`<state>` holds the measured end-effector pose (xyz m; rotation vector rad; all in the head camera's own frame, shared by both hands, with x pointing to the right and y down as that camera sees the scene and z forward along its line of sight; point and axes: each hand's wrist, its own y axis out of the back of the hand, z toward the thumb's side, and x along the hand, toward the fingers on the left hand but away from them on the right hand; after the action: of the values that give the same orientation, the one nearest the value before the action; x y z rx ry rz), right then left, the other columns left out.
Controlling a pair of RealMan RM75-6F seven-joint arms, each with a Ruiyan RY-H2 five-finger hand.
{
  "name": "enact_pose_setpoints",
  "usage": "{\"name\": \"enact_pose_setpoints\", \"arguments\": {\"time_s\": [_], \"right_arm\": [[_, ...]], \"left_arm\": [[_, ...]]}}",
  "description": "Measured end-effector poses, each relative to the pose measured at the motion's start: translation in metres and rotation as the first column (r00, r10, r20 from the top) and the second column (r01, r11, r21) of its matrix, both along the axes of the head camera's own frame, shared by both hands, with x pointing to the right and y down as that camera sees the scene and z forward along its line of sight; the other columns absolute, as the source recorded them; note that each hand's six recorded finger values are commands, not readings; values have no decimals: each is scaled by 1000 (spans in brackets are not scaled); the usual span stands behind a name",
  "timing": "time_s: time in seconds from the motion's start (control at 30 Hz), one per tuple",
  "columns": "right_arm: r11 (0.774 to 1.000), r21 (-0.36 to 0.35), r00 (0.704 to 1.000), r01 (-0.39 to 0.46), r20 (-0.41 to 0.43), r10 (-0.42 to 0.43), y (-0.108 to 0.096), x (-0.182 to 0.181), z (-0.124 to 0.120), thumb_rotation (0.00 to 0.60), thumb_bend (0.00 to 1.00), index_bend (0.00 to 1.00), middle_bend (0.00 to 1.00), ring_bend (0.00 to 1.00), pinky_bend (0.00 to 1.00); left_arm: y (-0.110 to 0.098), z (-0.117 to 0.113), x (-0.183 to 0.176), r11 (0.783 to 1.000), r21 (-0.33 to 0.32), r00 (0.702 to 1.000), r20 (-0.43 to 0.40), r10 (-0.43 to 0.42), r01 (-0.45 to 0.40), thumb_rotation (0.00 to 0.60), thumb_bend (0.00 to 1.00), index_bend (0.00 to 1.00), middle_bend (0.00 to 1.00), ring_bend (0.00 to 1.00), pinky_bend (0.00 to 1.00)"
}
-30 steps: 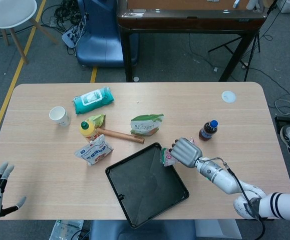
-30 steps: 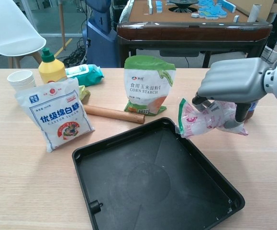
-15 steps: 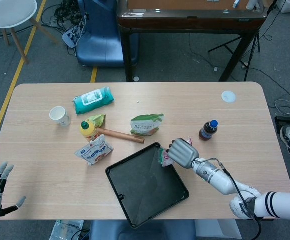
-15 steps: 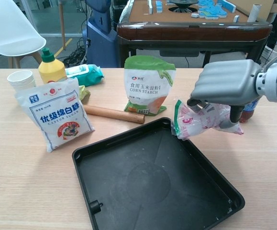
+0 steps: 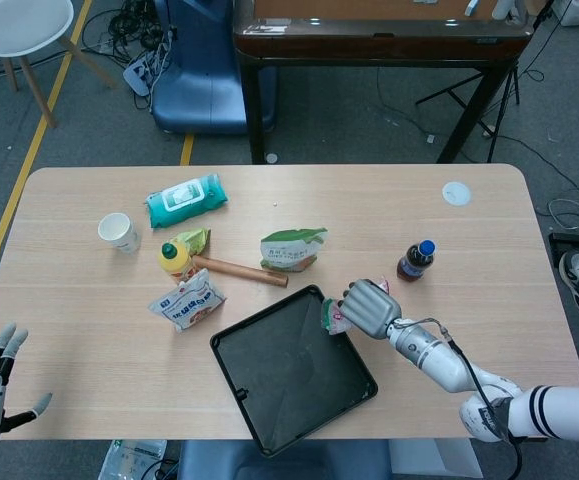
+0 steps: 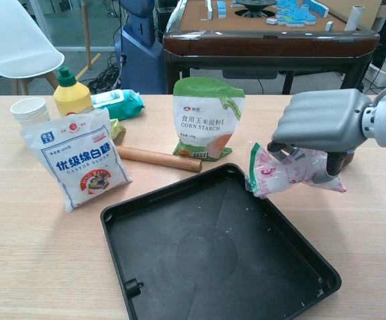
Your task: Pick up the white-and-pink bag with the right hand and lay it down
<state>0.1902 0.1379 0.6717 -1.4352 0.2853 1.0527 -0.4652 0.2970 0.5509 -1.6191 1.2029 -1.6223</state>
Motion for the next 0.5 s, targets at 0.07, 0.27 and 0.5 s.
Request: {"name": "enact_pose_setpoints", "arguments": {"time_s": [0.07,0.27,0.5], "right_arm": [[1000,-8,1000,2,-13,-3,3,3,4,600,662,612,578,584,748],[999,-23,1000,-23,-16,22,7,8,10,600,662,612,578,582,744],[985,-64,983,-159,83,164,6,13,10,600,651,612,578,580,740]], "left_arm": [[0,1,0,1000,-2,1000,-1,1,-1,600,177,77,12,0,54],[-1,-1,0,1000,3,1000,3,1,-1,600,177,77,12,0,54],[1,0,-2,1000,0,1000,3,-6,6,600,176,77,12,0,54]]}}
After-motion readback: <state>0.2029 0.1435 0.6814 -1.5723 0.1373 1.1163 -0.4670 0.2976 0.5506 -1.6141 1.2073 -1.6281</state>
